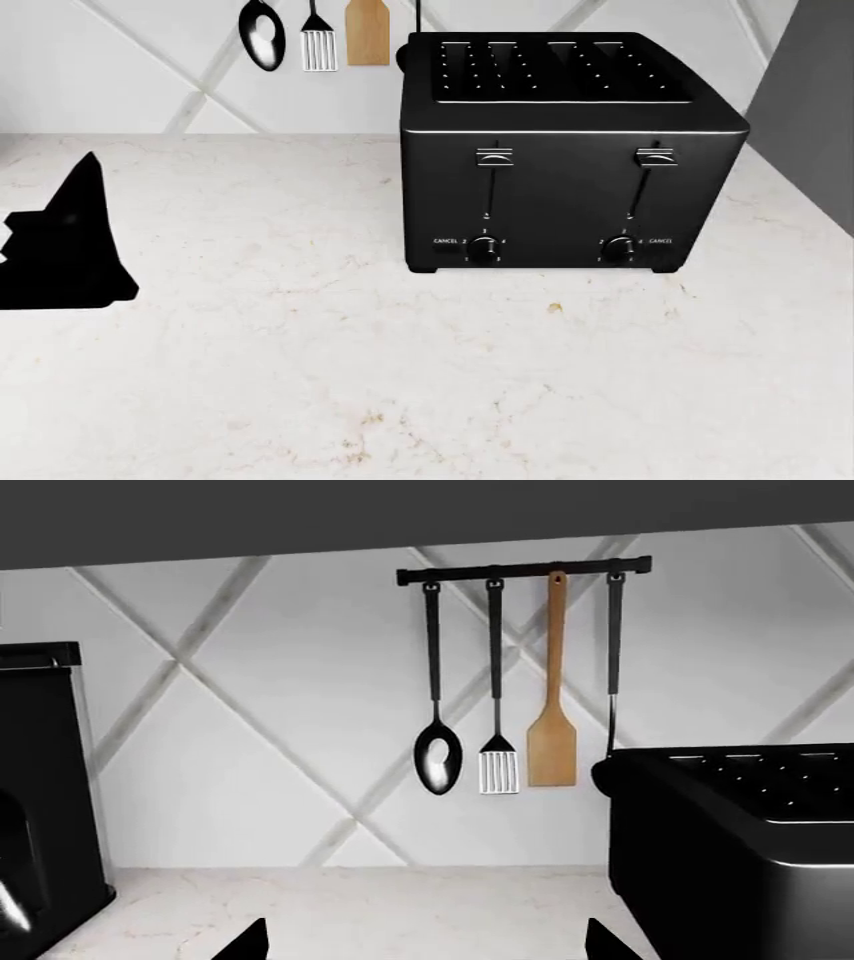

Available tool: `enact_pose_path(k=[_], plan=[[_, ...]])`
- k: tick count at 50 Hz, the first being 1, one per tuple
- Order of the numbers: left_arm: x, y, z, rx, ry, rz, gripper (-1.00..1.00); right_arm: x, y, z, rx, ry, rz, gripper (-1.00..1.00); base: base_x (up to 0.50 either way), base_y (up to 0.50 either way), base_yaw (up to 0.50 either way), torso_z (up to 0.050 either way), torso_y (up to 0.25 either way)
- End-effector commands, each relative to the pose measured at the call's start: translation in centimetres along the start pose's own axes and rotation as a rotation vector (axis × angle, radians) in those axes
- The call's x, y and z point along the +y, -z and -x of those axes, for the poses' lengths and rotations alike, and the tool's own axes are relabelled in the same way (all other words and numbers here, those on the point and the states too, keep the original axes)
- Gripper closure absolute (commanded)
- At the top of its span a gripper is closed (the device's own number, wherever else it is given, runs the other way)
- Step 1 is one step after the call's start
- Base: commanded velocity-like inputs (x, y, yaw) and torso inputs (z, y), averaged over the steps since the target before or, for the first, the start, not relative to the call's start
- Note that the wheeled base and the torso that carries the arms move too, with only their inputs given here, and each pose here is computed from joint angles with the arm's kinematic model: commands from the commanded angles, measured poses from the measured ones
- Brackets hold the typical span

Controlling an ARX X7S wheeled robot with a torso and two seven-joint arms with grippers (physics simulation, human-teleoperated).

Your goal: Pick the apricot from the counter and place it in the cabinet.

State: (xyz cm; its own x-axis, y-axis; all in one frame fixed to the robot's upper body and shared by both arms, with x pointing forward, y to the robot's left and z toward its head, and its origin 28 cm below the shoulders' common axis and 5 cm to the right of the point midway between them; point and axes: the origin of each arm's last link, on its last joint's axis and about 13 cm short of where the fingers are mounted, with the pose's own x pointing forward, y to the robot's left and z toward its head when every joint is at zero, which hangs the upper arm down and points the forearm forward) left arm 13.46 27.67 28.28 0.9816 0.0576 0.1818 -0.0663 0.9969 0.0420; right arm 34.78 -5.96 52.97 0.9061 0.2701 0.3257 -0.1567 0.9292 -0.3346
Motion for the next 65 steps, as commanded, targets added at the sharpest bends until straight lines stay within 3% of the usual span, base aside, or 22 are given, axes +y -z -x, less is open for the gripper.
enact_pose_path(k=[1, 7, 27, 39, 45, 65], plan=[[0.1, 0.1, 0.0, -0.001, -0.003, 0.002, -1.0, 0.0, 2.2, -0.4, 0.081, 0.012, 0.054, -1.0, 0.01, 0.0, 0.0, 0.0, 0.0], [0.1, 0.1, 0.0, -0.002, -0.004, 0.002, -1.0, -0.1, 0.5, 0.4, 0.038, 0.012, 0.052, -1.0, 0.0, 0.0, 0.0, 0.0, 0.0], [-0.1, -0.1, -0.4, -0.003, 0.005, 0.0, -1.0, 0.8, -4.5, 10.0, -0.039, 0.011, 0.087, -1.0, 0.0, 0.0, 0.0, 0.0, 0.0], [-0.3, -0.2, -0.5, -0.005, 0.011, -0.001, -1.0, 2.3, -2.6, 13.8, -0.008, -0.05, 0.107, -1.0, 0.0, 0.0, 0.0, 0.0, 0.0], [-0.3, -0.3, -0.6, -0.006, 0.015, -0.001, -1.0, 2.2, -1.7, 14.7, -0.007, -0.044, 0.107, -1.0, 0.0, 0.0, 0.0, 0.0, 0.0], [-0.9, -0.5, -1.0, -0.005, 0.036, -0.01, -1.0, 4.7, 3.1, 17.7, -0.051, -0.089, 0.1, -1.0, 0.0, 0.0, 0.0, 0.0, 0.0]])
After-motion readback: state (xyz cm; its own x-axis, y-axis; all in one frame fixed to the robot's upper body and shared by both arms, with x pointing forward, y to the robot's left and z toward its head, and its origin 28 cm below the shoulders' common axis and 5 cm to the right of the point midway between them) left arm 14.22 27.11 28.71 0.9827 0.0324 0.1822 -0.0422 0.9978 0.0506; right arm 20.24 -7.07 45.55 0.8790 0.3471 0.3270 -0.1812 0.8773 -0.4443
